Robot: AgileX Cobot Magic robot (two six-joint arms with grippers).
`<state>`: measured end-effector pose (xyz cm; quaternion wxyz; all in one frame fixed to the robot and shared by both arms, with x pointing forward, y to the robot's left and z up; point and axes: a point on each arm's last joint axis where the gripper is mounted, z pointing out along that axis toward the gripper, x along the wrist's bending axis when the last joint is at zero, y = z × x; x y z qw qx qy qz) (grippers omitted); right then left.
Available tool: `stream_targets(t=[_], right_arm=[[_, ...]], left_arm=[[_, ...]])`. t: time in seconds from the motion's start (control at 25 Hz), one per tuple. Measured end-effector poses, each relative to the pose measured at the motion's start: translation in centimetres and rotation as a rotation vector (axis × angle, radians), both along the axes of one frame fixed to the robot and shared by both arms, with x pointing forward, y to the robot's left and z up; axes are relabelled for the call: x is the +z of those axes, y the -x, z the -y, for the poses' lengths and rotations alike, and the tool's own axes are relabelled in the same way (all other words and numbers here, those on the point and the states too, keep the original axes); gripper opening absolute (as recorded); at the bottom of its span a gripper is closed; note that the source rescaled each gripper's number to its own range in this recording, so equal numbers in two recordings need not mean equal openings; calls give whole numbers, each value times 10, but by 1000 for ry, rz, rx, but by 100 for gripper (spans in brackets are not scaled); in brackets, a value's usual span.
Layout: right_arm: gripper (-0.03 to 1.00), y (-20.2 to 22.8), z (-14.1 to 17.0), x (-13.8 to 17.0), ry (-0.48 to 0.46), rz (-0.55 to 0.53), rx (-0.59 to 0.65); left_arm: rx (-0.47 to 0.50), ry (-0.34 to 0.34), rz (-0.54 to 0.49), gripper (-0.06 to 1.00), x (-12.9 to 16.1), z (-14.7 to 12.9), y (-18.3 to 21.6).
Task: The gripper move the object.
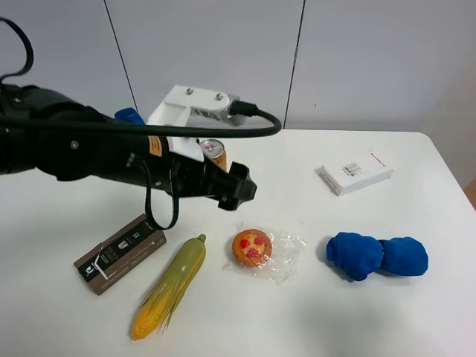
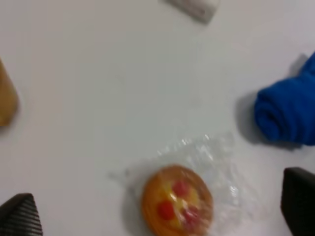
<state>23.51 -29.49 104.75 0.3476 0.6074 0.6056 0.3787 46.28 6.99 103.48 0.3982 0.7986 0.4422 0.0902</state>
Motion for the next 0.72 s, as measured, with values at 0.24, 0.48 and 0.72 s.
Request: stream_targets(t=[0.24,0.48,0.72], right_arm=[[100,0,0,0,0,0,0],[100,0,0,0,0,0,0],[100,0,0,0,0,0,0]], left_arm=[[48,-66,237,99,57,-25,-43],[238,-110,420,100,121,-89,-73],[483,-208,512,100,159,-177,-64]])
